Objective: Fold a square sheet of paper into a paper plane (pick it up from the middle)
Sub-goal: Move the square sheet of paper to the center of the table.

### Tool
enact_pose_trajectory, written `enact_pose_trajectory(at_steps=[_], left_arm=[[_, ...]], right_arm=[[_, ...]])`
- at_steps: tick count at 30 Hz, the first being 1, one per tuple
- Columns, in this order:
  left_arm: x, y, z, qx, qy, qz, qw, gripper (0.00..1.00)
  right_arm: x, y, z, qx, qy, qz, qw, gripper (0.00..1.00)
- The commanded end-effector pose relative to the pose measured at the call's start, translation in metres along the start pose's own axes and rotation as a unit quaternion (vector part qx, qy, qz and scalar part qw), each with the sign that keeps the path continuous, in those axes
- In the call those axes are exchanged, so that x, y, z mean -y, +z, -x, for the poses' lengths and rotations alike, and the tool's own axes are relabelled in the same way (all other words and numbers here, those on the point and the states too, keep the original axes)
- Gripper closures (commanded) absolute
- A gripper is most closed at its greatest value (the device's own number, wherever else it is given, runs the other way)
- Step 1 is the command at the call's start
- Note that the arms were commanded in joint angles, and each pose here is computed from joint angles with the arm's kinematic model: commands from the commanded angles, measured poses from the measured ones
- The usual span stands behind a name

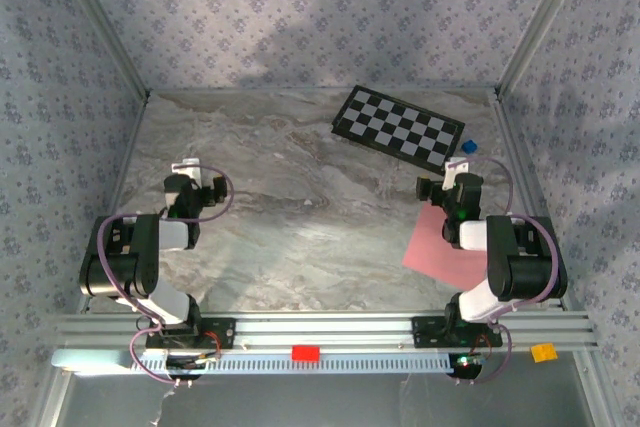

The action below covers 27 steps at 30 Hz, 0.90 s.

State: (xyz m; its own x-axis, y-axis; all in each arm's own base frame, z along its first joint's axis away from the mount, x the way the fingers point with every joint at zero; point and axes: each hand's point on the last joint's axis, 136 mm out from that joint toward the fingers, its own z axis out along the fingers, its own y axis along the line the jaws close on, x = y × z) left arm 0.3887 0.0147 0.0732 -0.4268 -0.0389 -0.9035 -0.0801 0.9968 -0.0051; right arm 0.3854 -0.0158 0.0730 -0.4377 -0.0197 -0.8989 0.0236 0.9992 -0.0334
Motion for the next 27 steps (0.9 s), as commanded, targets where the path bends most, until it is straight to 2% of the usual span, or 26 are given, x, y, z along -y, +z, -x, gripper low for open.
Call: enact_pose_trajectory(at_steps=[1,11,15,19,24,27], left_arm=[[-0.002,0.002,0.017,0.024,-0.002,0.002,1.0,0.0],[-0.002,0.001,0.018,0.026,-0.002,0.002,1.0,0.0],[0.009,-0.001,0.017,0.03,0.012,-0.026,0.999,0.0],[0.009,-0.004,0.018,0.037,0.011,-0.024,0.999,0.0],[0.0,-0.016,0.03,0.054,-0.001,-0.004,0.999,0.0],[-0.012,-0.028,0.04,0.042,-0.028,0.025,0.998,0.0]], right_arm=[[0.001,0.001,0.01,0.012,0.007,0.003,1.0,0.0],[0.0,0.0,0.011,0.015,0.003,0.002,1.0,0.01],[-0.004,0.0,0.011,0.017,-0.004,0.008,1.0,0.01],[-0.005,-0.002,0.012,0.019,-0.007,0.01,1.0,0.03],[-0.009,-0.007,0.02,0.02,-0.013,0.018,1.0,0.04],[-0.004,-0.015,0.03,0.007,-0.001,0.01,1.0,0.03]])
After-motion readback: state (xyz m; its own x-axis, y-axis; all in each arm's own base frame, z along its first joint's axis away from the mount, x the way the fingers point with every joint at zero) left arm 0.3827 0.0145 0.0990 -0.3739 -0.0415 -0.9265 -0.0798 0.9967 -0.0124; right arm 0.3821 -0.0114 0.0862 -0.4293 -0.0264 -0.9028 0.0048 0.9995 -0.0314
